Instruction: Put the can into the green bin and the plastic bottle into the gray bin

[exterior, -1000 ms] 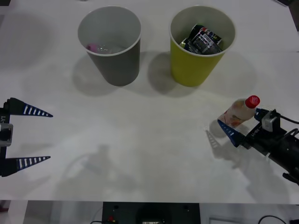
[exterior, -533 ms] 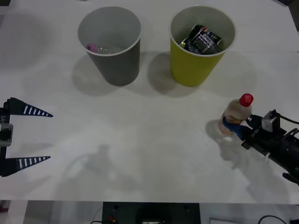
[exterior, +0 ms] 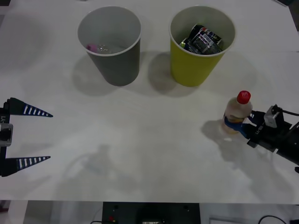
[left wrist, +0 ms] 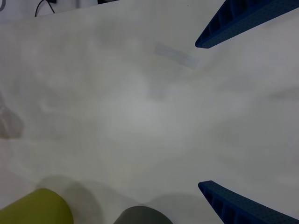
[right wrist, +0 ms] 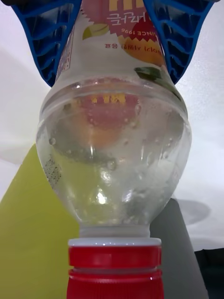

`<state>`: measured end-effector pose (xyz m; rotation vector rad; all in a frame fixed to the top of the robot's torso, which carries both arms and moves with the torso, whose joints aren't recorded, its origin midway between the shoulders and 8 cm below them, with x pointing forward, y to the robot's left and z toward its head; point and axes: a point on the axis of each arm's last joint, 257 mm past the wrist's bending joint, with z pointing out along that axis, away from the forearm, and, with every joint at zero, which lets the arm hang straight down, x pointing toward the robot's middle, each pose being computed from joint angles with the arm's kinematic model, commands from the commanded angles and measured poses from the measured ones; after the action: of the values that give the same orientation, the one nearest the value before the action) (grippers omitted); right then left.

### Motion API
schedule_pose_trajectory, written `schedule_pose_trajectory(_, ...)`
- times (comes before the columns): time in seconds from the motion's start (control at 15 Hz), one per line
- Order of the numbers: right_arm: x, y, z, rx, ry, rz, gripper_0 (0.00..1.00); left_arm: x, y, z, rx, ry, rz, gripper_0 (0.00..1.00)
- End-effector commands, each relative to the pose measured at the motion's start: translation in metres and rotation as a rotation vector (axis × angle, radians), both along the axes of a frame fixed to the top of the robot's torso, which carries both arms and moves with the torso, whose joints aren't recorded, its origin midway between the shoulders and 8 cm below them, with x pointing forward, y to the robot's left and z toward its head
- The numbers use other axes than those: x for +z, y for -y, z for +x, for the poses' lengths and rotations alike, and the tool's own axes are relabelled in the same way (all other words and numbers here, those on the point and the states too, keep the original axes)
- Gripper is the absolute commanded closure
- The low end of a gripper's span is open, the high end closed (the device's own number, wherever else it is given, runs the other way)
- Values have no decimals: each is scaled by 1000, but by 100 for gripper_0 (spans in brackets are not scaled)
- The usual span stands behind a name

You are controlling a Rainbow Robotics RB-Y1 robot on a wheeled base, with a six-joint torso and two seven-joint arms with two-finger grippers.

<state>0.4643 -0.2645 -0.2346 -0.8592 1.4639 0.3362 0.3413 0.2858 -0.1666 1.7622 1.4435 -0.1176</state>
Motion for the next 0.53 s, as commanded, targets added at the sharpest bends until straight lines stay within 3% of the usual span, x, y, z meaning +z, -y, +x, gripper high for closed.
schedule_pose_trajectory(0.07,6,-2,-6,37,-44,-61,100,0,0,0,0,0,0,2)
schedule_pose_trajectory(0.33,19,-4,-13,45,-120,-134,100,0,0,0,0,0,0,2)
schedule_pose_trajectory(0.53,29,-10,-20,39,-191,-157,100,0,0,0,0,0,0,2)
